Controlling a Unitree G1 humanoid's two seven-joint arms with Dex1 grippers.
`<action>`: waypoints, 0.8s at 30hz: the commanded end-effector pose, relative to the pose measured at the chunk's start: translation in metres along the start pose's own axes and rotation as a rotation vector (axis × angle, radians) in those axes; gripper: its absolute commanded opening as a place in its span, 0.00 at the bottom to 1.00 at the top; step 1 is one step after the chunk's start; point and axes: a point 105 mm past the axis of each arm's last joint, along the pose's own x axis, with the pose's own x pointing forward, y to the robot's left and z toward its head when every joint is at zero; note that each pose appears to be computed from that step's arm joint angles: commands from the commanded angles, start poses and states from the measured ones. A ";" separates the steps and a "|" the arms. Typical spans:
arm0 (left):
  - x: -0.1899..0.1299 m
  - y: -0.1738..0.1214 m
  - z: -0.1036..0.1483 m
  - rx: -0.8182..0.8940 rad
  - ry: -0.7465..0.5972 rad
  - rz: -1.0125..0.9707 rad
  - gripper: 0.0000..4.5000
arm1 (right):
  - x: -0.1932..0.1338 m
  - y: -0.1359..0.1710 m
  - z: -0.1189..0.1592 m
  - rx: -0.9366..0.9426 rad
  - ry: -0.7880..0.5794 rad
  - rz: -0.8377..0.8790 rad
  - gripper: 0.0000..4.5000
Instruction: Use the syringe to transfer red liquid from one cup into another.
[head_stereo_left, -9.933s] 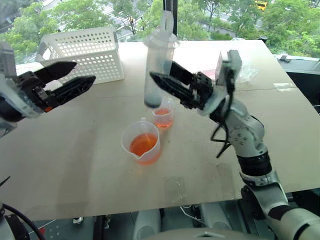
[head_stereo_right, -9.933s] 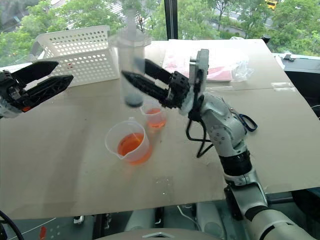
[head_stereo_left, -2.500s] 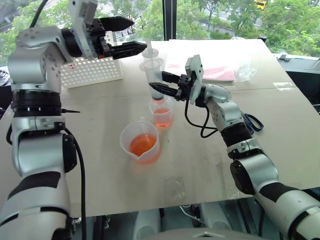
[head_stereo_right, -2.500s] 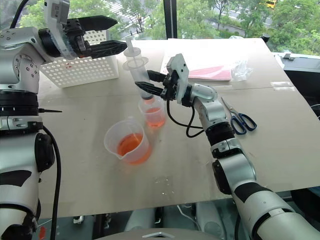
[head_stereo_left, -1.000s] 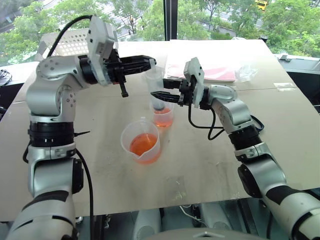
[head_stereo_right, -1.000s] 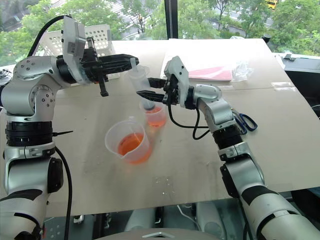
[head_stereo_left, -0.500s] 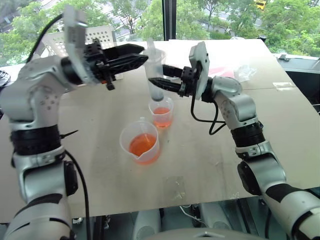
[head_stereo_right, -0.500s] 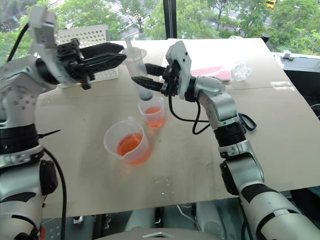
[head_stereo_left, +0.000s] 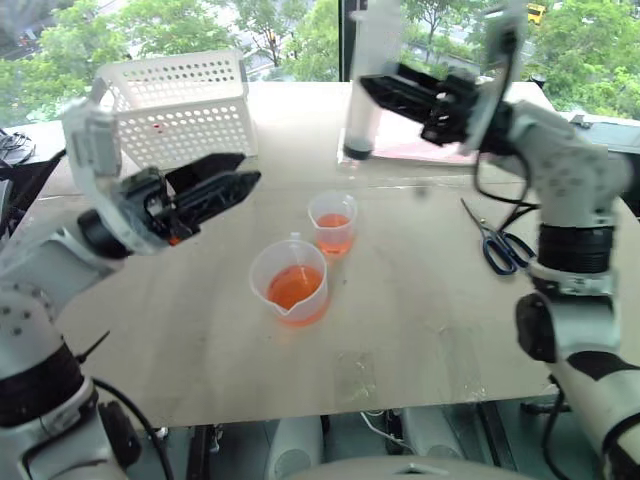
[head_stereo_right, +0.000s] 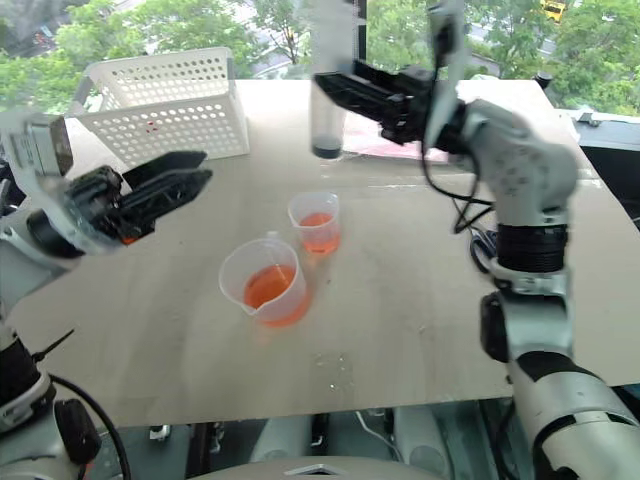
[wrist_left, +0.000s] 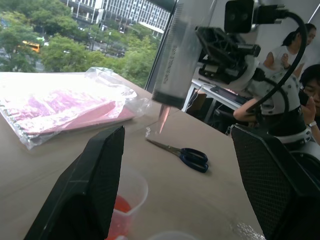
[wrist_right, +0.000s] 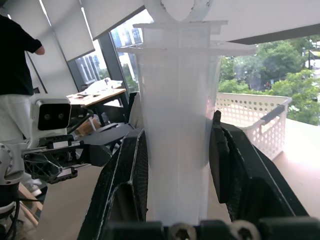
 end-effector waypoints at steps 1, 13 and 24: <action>-0.010 -0.018 -0.002 0.057 0.041 -0.009 0.76 | -0.057 0.003 -0.029 0.189 0.310 -0.105 0.30; -0.025 -0.021 -0.009 0.081 0.097 0.039 0.76 | -0.126 -0.010 -0.081 0.339 0.646 -0.431 0.30; -0.037 -0.058 -0.023 0.168 0.431 -0.274 0.76 | -0.139 -0.030 -0.167 0.472 0.763 -0.560 0.30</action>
